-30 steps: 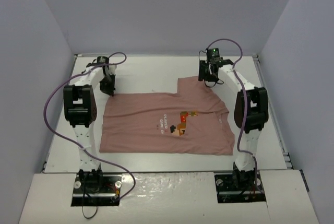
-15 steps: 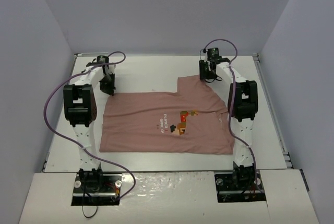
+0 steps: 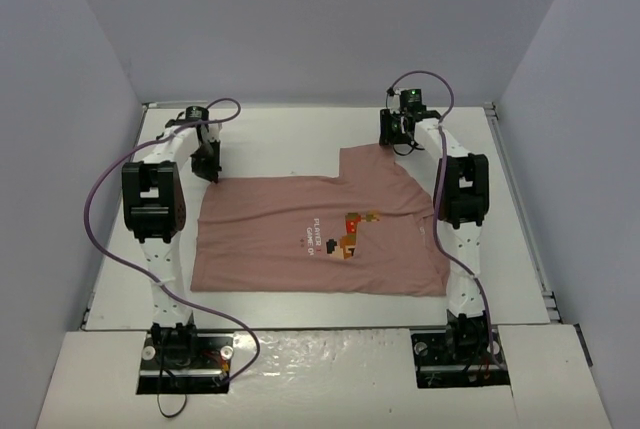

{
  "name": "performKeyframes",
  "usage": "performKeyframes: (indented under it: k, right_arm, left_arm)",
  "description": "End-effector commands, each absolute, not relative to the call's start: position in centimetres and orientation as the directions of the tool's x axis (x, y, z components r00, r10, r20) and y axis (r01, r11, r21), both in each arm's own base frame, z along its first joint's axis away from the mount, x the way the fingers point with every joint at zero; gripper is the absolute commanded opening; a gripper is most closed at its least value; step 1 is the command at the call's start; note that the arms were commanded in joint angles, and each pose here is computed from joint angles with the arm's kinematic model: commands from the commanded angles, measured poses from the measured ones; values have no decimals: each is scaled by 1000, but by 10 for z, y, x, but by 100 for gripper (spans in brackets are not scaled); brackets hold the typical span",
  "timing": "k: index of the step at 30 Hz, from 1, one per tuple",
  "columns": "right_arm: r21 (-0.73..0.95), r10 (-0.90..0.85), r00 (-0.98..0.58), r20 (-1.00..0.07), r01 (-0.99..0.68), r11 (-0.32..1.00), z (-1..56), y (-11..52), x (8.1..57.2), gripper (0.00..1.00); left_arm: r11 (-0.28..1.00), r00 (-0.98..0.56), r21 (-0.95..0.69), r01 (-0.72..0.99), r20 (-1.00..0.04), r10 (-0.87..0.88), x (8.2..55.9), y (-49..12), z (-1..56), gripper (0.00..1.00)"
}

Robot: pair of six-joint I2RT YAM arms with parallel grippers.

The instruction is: Fold and stack the t-shirts

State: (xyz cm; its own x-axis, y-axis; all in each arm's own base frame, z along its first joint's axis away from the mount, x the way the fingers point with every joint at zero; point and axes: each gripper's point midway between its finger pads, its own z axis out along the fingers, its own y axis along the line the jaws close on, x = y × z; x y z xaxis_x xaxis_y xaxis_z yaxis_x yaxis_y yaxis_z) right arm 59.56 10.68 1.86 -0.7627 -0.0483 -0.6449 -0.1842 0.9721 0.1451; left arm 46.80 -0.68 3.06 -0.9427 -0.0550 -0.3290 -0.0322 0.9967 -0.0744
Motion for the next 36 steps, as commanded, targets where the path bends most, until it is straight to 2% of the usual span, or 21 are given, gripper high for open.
performKeyframes:
  k: [1, 4, 7, 9, 18, 23, 28, 33, 36]
  right_arm:
    - [176, -54, -746, -664, -227, 958, 22, 114, 604, 30]
    - [176, -52, -752, -657, -220, 959, 20, 111, 601, 22]
    - [172, -59, -750, -659, -226, 959, 22, 111, 601, 5]
    - [169, -56, -738, -673, -227, 959, 29, 111, 606, 0]
    - [-2, -145, -527, -838, -261, 965, 126, 97, 658, 0]
    - [-70, -183, -443, -878, -260, 963, 167, 88, 667, 0]
    - [-67, -187, -426, -885, -282, 957, 189, 91, 654, 0]
    - [-64, -211, -467, -858, -311, 948, 186, 94, 622, 0]
    - [-69, -216, -457, -863, -316, 946, 206, 95, 601, 0]
  left_arm:
    - [996, -930, -78, -40, -361, -66, 478, -8, 43, 0]
    - [996, -931, -79, -37, -360, -63, 479, -8, 42, 0]
    - [996, -929, -82, -39, -364, -67, 481, -7, 44, 0]
    - [994, -925, -96, -44, -373, -76, 484, -7, 47, 0]
    - [985, -849, -161, -63, -510, -138, 533, 7, 94, 0]
    - [985, -822, -166, -49, -554, -134, 546, 8, 111, 0]
    - [982, -821, -180, -51, -553, -144, 539, 6, 118, 0]
    - [985, -827, -166, -57, -545, -140, 516, 7, 126, 0]
    - [987, -828, -143, -68, -544, -136, 503, 10, 132, 0]
